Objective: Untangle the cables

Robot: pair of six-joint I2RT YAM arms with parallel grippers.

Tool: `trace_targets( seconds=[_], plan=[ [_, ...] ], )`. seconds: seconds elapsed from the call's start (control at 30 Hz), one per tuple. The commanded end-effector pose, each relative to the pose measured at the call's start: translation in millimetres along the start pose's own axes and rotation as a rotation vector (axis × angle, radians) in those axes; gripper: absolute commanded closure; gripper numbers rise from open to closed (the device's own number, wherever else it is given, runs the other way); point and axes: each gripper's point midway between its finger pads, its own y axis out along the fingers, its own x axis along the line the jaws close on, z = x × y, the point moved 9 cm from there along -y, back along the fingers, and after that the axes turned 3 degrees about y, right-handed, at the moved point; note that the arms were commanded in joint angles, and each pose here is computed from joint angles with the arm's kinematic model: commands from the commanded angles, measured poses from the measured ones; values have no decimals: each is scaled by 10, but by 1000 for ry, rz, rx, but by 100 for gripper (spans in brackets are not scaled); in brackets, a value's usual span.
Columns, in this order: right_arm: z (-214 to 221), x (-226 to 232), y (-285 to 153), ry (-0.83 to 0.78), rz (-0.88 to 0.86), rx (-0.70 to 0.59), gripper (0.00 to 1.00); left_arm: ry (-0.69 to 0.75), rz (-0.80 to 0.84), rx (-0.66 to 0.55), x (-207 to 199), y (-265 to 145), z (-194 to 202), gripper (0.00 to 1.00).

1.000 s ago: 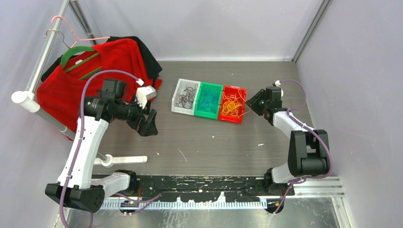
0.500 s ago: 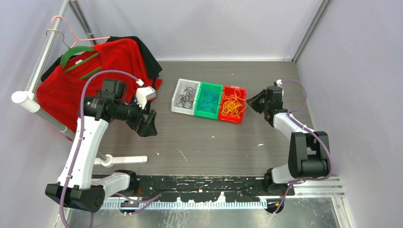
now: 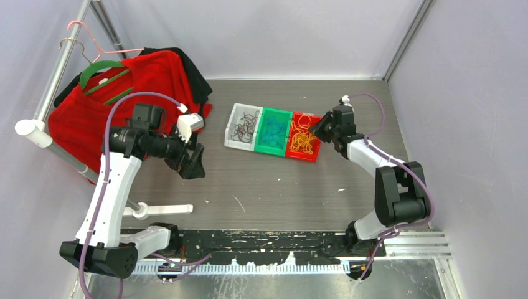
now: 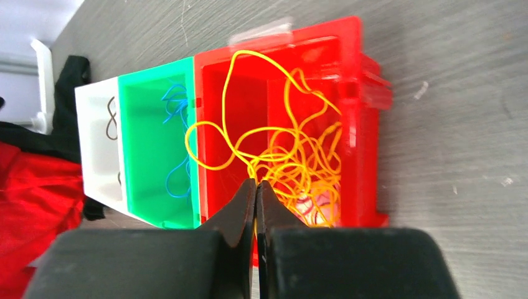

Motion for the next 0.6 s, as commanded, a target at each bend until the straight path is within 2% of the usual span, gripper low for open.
trace_targets(
  seconds=[0.0, 0.27, 0.47, 0.57],
  plan=[
    [-68, 253, 121, -166, 47, -38, 99, 29, -6, -34, -14, -64, -38, 2],
    [77, 252, 455, -390, 272, 3, 99, 28, -14, -24, 19, -38, -7, 2],
    [201, 121, 504, -453, 358, 47, 98, 31, -15, -24, 41, -27, 7, 2],
    [201, 161, 442, -455, 337, 63, 88, 27, -14, -26, 60, 1, 18, 2]
  ],
)
